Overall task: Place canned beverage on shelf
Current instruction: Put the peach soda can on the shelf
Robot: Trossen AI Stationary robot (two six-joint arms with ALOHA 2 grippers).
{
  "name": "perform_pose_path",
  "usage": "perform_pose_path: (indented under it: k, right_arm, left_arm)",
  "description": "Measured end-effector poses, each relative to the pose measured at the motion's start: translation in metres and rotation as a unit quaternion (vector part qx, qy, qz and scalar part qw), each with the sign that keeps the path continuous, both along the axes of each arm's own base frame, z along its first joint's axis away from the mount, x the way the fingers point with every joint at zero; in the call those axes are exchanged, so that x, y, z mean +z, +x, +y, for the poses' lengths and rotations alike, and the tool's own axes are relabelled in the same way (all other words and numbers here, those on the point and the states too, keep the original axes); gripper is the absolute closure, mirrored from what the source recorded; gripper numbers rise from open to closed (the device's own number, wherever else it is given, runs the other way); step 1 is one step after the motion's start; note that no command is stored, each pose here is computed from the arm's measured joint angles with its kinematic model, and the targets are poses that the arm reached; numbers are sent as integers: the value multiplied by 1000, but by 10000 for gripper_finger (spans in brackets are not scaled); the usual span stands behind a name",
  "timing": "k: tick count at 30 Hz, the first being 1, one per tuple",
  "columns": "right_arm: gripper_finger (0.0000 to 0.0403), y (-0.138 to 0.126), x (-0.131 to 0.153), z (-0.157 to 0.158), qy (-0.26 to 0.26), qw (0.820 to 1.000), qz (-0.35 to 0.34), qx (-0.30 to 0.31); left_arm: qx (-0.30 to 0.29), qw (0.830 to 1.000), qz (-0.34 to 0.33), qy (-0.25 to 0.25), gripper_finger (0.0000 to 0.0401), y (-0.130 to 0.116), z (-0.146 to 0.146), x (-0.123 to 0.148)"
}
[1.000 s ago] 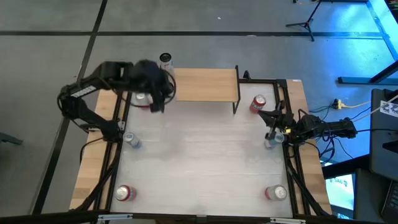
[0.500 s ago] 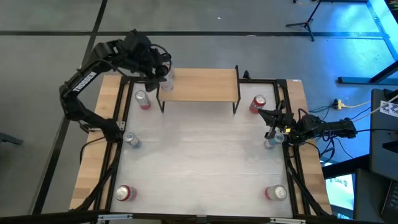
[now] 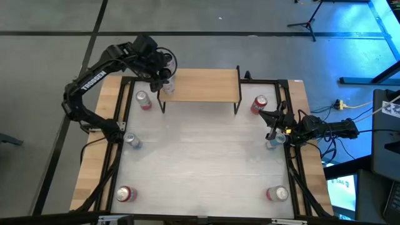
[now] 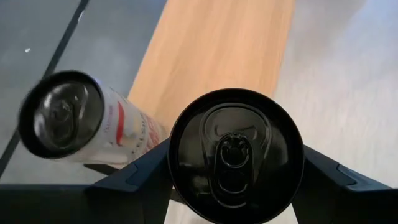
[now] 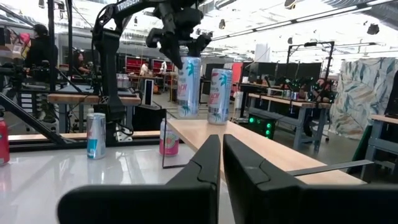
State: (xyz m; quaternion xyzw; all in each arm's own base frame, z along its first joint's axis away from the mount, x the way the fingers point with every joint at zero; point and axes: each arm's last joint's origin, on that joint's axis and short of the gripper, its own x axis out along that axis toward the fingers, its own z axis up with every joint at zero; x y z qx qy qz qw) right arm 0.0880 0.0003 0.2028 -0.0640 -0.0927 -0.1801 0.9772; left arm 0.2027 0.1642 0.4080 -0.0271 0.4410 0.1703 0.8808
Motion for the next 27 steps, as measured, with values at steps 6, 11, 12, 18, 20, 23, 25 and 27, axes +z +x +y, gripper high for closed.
perform_pose_path:
  k: [6, 11, 12, 18, 20, 23, 25, 27]
  right_arm:
    - [384, 0, 0, 0, 1, 1000, -1, 0]
    - [384, 0, 0, 0, 1, 1000, -1, 0]
    - [384, 0, 0, 0, 1, 1000, -1, 0]
    - [384, 0, 0, 0, 1, 1000, -2, 0]
    - [384, 0, 0, 0, 1, 1000, -2, 0]
    - [384, 0, 0, 0, 1, 1000, -2, 1]
    - [384, 0, 0, 0, 1, 1000, -2, 0]
    - [384, 0, 0, 0, 1, 1000, -2, 1]
  left_arm:
    - [-2, 1000, 6, -8, 166, 4, 3, -15]
    - [-3, 1000, 1, -4, 166, 7, 5, -20]
    - [-2, 1000, 1, -4, 165, 7, 5, -20]
    - [-2, 1000, 4, -2, 140, 6, 5, -20]
    - [-7, 1000, 8, 3, 128, 6, 5, -20]
    - [-1, 1000, 16, 8, 113, 5, 5, -19]
    - [0, 1000, 14, 12, 107, 5, 5, -16]
    - [-2, 1000, 8, 18, 104, 4, 4, -12]
